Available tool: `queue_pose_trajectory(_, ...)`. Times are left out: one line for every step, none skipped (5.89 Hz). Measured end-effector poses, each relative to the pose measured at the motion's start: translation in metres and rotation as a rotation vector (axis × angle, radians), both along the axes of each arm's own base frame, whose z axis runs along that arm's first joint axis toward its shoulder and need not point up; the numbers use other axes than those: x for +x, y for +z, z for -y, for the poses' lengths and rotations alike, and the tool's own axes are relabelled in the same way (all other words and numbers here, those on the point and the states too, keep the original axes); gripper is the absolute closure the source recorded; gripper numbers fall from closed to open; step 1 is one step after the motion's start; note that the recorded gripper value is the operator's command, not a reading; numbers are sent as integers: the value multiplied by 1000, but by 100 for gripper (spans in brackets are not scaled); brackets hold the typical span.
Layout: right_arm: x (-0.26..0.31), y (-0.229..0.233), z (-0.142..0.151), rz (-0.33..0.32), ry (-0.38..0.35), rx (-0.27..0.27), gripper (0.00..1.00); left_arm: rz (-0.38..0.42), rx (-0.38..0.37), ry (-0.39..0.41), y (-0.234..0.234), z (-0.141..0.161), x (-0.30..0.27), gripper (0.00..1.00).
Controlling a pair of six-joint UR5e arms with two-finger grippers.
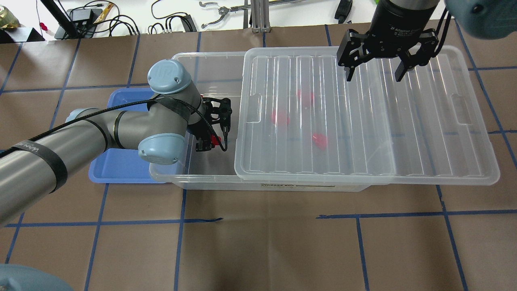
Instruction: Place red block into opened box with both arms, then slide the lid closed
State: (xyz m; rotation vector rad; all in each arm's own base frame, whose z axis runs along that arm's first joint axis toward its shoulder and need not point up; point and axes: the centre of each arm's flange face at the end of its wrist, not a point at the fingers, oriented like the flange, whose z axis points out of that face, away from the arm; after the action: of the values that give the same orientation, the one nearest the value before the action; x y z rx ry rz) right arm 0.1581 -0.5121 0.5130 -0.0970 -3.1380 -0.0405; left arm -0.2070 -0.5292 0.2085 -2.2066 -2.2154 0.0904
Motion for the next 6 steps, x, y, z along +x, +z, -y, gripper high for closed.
queue_pose_trajectory(0,0,0,0,0,-1,0,0,6,1,-4,0,-1,2)
queue_pose_trajectory(0,0,0,0,0,-2,0,-2,-4,3,2,0,-2,2)
queue_pose_trajectory(0,0,0,-1,0,-1,0,-5,-30,3,17,3,-4,2)
queue_pose_trajectory(0,1,-1,-1,-2,-2,0,-10,-58,5,48,7,-5,2)
queue_pose_trajectory(0,2,-1,-1,-3,-5,0,-10,-51,7,91,7,-4,2)
queue_pose_trajectory(1,3,-1,3,-1,-7,0,-3,-9,16,137,4,-3,2)
